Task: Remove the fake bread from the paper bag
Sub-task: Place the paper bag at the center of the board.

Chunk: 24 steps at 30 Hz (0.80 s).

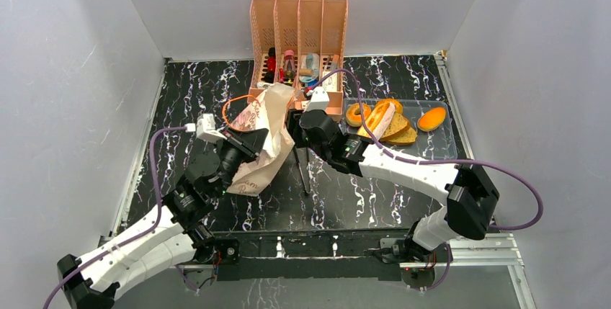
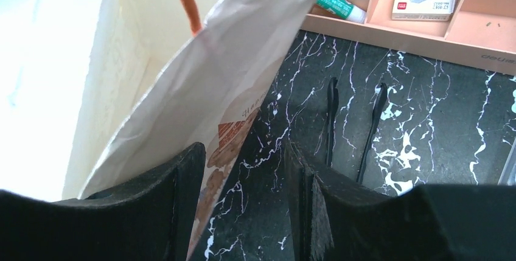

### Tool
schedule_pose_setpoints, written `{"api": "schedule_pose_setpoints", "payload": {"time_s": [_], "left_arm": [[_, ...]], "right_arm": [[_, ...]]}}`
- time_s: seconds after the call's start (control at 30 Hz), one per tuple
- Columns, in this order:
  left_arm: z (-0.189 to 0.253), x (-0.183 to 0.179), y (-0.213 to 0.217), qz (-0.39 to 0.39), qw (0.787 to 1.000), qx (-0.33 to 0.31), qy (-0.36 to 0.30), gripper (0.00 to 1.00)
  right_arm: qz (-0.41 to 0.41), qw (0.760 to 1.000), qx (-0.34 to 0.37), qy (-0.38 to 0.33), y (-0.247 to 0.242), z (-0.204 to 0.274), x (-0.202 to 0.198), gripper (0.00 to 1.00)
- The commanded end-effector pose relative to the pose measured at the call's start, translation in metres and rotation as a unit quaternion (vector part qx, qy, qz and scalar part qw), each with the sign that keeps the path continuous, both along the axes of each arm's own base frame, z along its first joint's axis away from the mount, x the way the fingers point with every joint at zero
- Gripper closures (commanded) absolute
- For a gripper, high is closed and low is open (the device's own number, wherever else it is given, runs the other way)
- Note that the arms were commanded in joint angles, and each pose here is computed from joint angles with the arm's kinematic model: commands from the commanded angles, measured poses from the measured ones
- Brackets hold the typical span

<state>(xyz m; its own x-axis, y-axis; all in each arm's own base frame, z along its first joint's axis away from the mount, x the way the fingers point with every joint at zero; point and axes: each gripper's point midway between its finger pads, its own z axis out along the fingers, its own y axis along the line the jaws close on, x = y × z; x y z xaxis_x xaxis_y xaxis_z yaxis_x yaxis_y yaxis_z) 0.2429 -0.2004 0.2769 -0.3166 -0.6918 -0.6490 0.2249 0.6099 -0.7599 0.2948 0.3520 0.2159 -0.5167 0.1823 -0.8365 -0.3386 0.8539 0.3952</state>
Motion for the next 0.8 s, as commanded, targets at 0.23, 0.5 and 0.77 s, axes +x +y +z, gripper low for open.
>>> {"api": "schedule_pose_setpoints", "payload": {"time_s": [0.23, 0.5, 0.77], "left_arm": [[0.008, -0.013, 0.034, 0.045, 0.998, -0.048, 0.001, 0.85], [-0.012, -0.02, 0.05, 0.069, 0.995, -0.056, 0.034, 0.63], [-0.018, -0.031, 0.073, 0.096, 0.993, -0.051, 0.052, 0.46]], "right_arm": [[-0.005, 0.997, 0.057, -0.041, 0.006, 0.05, 0.006, 0.51], [0.004, 0.996, 0.076, -0.043, 0.007, 0.058, 0.001, 0.51], [0.02, 0.995, 0.09, -0.039, 0.013, 0.063, -0.004, 0.52]]}}
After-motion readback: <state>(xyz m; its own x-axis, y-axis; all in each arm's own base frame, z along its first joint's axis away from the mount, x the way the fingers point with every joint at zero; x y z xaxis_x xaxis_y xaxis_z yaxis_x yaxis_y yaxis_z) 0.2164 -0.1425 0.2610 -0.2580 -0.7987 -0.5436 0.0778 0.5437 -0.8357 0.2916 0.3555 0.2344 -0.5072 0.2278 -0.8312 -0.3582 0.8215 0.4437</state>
